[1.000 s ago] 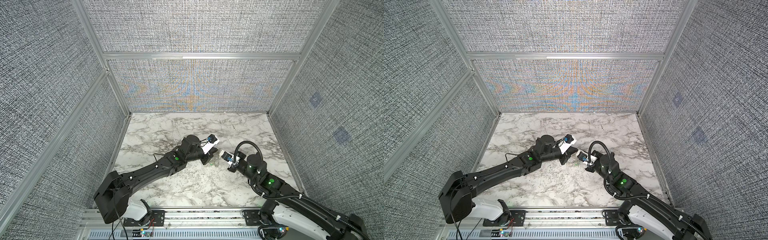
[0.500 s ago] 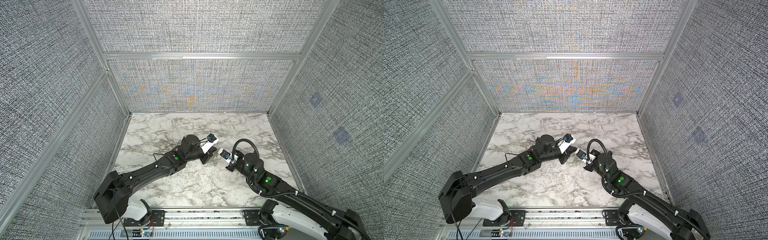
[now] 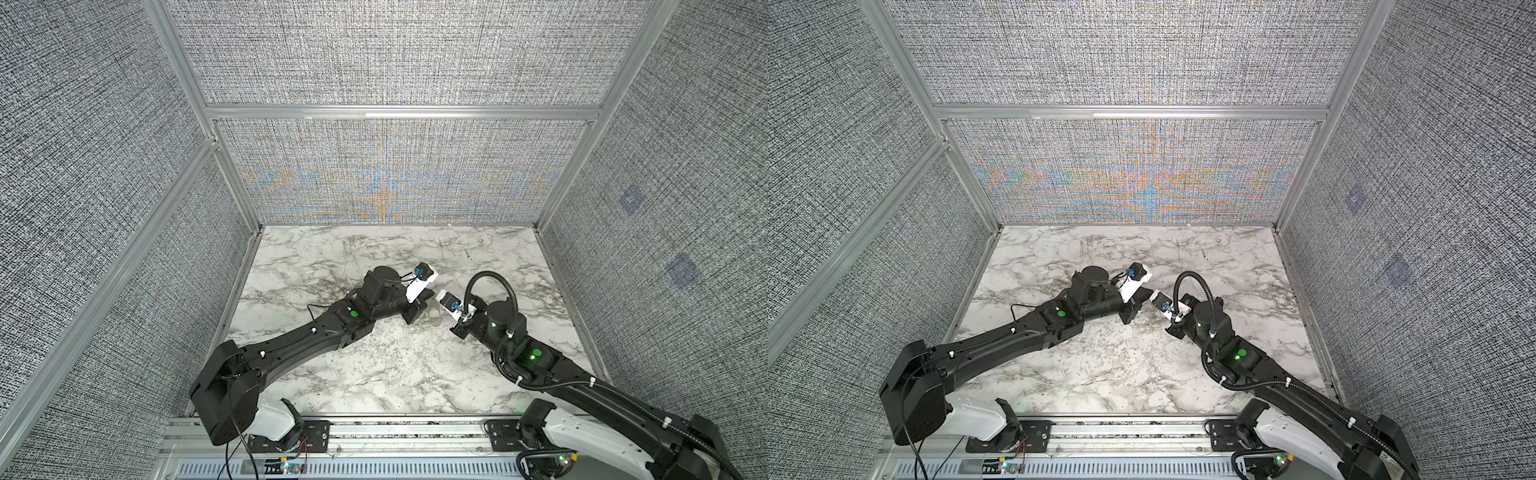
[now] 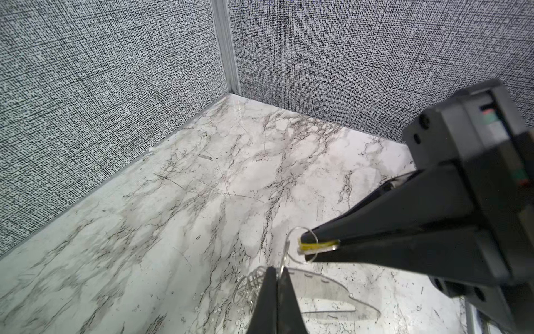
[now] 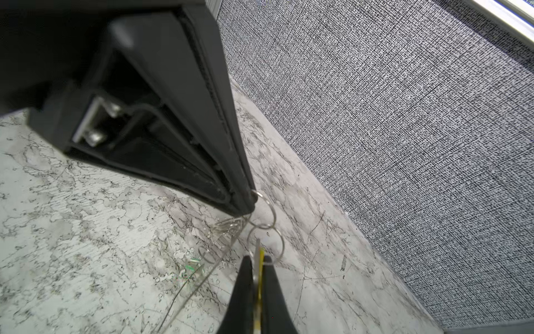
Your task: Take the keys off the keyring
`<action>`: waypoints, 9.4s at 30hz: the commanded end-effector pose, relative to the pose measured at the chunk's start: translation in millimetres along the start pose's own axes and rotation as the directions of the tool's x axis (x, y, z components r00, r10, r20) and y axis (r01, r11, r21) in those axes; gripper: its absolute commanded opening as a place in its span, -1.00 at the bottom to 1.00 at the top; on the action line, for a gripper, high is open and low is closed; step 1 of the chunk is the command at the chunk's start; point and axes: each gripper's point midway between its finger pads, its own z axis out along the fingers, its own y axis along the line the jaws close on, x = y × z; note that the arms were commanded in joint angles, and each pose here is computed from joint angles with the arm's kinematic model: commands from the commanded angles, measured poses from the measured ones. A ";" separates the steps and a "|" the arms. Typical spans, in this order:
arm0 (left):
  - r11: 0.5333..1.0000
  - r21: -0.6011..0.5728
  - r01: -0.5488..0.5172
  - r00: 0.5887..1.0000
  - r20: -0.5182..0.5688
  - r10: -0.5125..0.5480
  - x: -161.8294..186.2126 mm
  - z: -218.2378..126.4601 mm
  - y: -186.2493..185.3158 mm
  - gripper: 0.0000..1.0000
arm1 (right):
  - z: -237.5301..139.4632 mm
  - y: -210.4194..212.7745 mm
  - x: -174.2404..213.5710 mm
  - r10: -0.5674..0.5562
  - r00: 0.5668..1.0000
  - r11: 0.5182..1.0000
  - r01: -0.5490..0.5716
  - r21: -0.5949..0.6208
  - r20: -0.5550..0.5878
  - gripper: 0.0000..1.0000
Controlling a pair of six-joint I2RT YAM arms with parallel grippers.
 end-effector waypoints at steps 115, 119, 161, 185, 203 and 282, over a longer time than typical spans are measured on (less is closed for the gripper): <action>0.955 0.252 -0.158 0.945 0.318 0.072 -31.3 -10.0 -11.6 -0.24 | 1.0 -24.7 -62.8 -0.576 0.740 0.725 0.659 -0.201 0.347 -1.00; 0.957 0.248 -0.151 0.944 0.322 0.066 -29.4 -10.2 -11.0 -0.26 | 2.4 -25.2 -65.4 -0.583 0.731 0.721 0.667 -0.190 0.355 -1.00; 0.974 0.170 -0.150 0.910 0.409 0.069 -33.5 -26.6 -5.8 -0.98 | 3.7 -17.7 -73.0 -0.567 0.731 0.738 0.656 -0.161 0.381 -1.00; 0.995 0.087 -0.056 0.959 0.280 0.030 -19.8 -14.6 15.3 -1.00 | 11.5 -27.0 -70.4 -0.553 0.768 0.766 0.621 -0.167 0.323 -1.00; 0.977 0.092 -0.190 0.934 0.324 0.151 -15.6 -23.8 3.4 -0.33 | 10.0 -19.1 -81.5 -0.516 0.754 0.754 0.625 -0.201 0.407 -1.00; 0.976 0.118 -0.181 0.906 0.407 0.119 -24.7 -27.7 -2.1 -1.00 | 26.0 -45.8 -87.0 -0.458 0.820 0.862 0.504 -0.053 0.342 -1.00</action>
